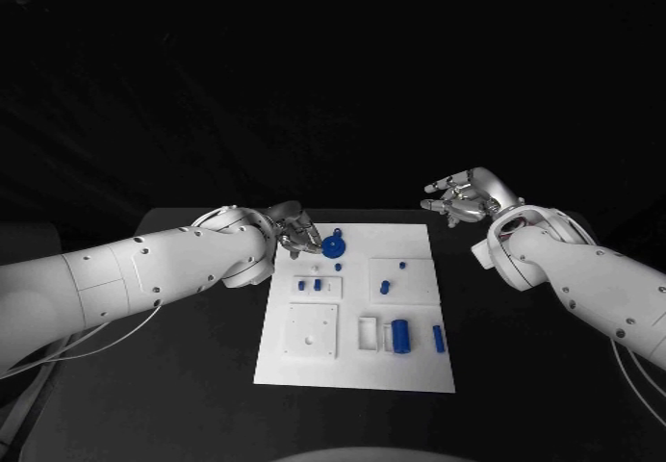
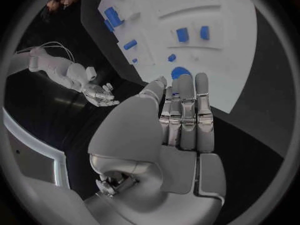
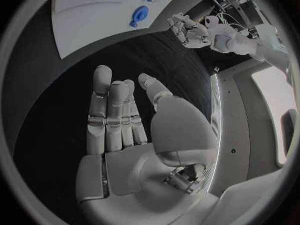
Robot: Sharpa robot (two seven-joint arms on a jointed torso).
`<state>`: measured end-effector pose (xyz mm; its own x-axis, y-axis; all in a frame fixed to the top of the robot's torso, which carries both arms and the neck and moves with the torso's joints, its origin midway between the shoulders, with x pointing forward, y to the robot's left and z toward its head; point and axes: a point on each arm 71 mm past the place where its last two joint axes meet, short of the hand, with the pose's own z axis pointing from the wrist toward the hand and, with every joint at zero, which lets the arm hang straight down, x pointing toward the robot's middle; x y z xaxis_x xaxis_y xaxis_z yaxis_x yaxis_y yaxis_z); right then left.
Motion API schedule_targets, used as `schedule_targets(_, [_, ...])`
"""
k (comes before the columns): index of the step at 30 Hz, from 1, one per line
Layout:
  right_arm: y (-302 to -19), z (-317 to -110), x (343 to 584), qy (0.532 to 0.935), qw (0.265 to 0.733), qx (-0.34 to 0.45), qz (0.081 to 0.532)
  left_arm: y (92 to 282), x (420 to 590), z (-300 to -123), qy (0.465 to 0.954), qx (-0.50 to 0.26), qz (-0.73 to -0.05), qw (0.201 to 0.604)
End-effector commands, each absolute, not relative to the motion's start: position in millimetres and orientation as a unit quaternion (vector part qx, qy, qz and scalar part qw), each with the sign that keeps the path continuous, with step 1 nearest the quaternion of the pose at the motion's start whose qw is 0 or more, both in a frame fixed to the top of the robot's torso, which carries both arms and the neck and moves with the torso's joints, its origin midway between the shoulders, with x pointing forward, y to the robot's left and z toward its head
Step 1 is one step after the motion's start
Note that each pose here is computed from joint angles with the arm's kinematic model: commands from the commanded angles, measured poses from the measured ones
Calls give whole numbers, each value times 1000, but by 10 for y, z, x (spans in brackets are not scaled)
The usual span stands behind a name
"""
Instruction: Assemble the parts on the task board
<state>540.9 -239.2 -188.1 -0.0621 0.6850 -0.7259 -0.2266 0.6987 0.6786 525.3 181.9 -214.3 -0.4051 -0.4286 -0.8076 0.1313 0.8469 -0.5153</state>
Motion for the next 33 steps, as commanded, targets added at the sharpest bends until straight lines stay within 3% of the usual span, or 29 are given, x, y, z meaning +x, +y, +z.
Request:
schedule_targets(1, [-2376, -1883, 5408, 642, 658, 178, 352, 1634, 5241, -2081, 743, -4, -319, 588])
schedule_targets(13, [-2336, -1873, 5409, 634, 656, 188, 364, 1341, 5189, -2350, 725, 155, -299, 601])
schedule_targets(33, [-2301, -1861, 5404, 630, 657, 193, 366, 1241, 5265, -2583, 748, 203, -248, 581])
